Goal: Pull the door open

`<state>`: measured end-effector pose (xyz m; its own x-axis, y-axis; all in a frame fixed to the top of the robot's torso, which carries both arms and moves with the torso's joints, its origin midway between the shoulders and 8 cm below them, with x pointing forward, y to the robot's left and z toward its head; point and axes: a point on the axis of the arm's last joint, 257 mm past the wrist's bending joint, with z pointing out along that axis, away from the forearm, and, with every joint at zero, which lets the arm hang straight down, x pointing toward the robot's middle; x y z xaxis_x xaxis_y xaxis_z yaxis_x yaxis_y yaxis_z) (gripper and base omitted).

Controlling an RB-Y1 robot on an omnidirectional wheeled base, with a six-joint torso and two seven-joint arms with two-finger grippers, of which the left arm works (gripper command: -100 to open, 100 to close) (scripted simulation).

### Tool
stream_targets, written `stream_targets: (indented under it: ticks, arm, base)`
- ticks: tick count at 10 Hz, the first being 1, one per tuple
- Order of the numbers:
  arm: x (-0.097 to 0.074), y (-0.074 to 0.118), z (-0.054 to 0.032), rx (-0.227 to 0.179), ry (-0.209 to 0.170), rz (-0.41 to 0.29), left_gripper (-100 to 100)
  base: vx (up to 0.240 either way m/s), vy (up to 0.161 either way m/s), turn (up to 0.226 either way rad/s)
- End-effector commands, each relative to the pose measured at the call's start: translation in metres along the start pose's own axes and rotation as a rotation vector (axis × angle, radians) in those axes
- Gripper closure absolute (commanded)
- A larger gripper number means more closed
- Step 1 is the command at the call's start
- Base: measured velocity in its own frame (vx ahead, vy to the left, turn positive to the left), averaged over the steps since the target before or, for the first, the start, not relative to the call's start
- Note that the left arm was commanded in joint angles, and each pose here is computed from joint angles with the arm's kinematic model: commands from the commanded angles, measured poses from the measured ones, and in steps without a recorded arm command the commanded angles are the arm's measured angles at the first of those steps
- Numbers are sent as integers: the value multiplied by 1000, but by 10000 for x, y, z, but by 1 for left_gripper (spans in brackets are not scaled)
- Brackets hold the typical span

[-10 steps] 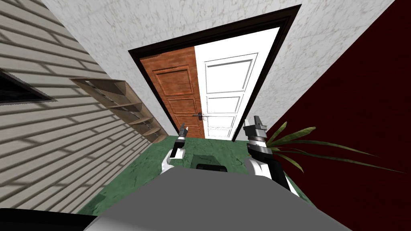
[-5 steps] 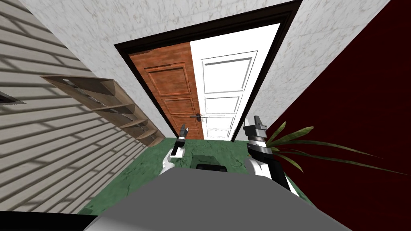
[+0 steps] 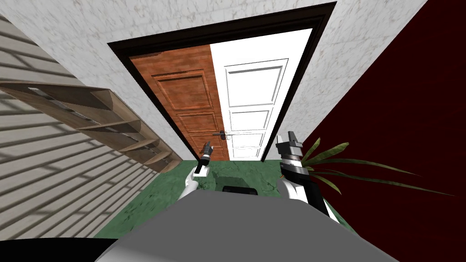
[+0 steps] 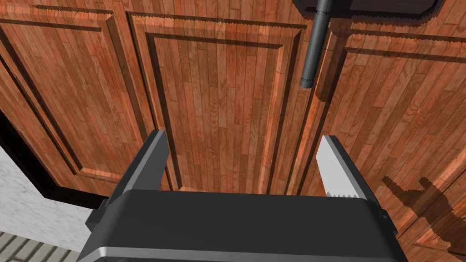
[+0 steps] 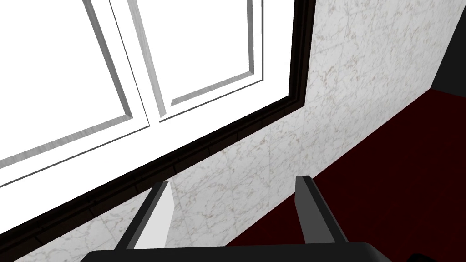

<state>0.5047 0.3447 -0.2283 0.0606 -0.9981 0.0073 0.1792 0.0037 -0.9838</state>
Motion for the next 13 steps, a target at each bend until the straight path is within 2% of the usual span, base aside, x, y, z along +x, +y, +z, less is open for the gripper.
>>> stream_targets:
  ticks: [1, 2, 3, 7, 10, 11, 12, 13]
  arm:
    - [-89, 164, 8, -43, -11, 3, -100]
    - [-89, 164, 8, -43, -11, 3, -100]
    - [-154, 267, 31, -70, -19, 5, -100]
    - [-328, 514, 79, -136, -42, 10, -100]
    - [-421, 631, 98, -169, -55, 12, -100]
    - [-395, 601, 104, -161, -52, 12, -100]
    - [-738, 615, 6, -170, -95, 23, -100]
    - [-816, 614, -18, -172, -104, 26, -100]
  base:
    - [156, 11, -104]
    - [127, 12, -42]
    - [126, 20, -82]
    - [129, 22, -82]
    - [98, 27, -62]
    - [51, 18, -10]
    - [22, -11, 3]
    - [26, -14, 5]
